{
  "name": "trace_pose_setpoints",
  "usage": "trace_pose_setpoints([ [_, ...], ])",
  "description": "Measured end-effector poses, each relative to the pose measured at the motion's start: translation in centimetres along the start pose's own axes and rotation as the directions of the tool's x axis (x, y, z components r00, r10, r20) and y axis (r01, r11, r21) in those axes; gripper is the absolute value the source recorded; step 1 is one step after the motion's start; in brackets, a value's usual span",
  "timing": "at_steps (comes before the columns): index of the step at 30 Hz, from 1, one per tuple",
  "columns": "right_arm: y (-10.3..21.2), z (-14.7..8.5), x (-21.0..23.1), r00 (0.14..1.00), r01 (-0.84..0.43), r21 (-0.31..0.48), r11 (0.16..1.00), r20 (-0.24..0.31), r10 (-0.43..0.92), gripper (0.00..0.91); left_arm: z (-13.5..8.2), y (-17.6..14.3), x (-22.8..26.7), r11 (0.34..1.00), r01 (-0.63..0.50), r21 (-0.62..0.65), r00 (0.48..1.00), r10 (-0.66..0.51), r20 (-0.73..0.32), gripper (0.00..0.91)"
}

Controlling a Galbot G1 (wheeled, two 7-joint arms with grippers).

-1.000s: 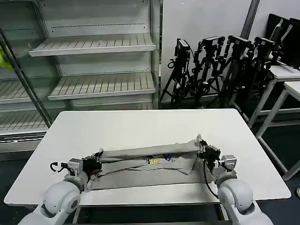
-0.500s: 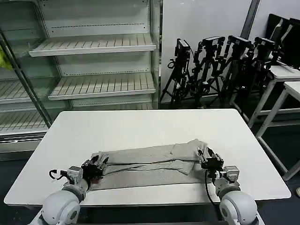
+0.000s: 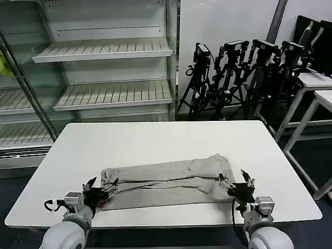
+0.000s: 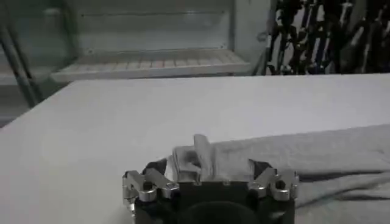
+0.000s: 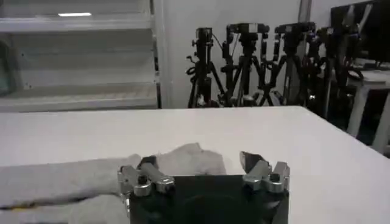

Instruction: Fold and organize the clothes.

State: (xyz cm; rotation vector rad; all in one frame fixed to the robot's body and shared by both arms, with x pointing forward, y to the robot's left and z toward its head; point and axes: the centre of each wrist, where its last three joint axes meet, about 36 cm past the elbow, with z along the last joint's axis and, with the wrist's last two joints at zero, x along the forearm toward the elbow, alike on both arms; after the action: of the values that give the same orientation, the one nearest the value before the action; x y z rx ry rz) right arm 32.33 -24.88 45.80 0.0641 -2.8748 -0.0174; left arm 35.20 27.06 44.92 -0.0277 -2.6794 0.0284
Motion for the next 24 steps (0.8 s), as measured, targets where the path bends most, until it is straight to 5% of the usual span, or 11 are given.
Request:
trace_pose_setpoints([
  [7, 0.4, 0.6, 1.4, 1.0, -0.02, -0.007, 1.0, -0.007, 0.02, 0.907, 1.3, -0.8, -1.1, 0.996, 0.016, 0.09, 1.0, -0.015, -0.012, 0.856],
  [9, 0.5, 0.7, 1.6, 1.0, -0.022, -0.009, 1.0, -0.01, 0.022, 0.907, 1.6, -1.2, -1.2, 0.993, 0.021, 0.113, 1.0, -0.02, -0.009, 0.554],
  [10, 0.6, 0.8, 1.8, 1.0, -0.025, -0.011, 1.0, -0.012, 0.024, 0.907, 1.7, -1.4, -1.3, 0.992, 0.024, 0.122, 1.0, -0.023, -0.007, 0.151],
  [11, 0.6, 0.9, 1.9, 1.0, -0.026, -0.014, 1.0, -0.014, 0.026, 0.907, 1.9, -1.5, -1.4, 0.991, 0.028, 0.131, 1.0, -0.028, -0.005, 0.03],
  [24, 1.7, 1.8, 3.0, 0.999, -0.042, -0.036, 0.998, -0.032, 0.041, 0.907, 3.4, -2.8, -1.9, 0.971, 0.036, 0.235, 0.999, -0.041, 0.016, 0.02],
])
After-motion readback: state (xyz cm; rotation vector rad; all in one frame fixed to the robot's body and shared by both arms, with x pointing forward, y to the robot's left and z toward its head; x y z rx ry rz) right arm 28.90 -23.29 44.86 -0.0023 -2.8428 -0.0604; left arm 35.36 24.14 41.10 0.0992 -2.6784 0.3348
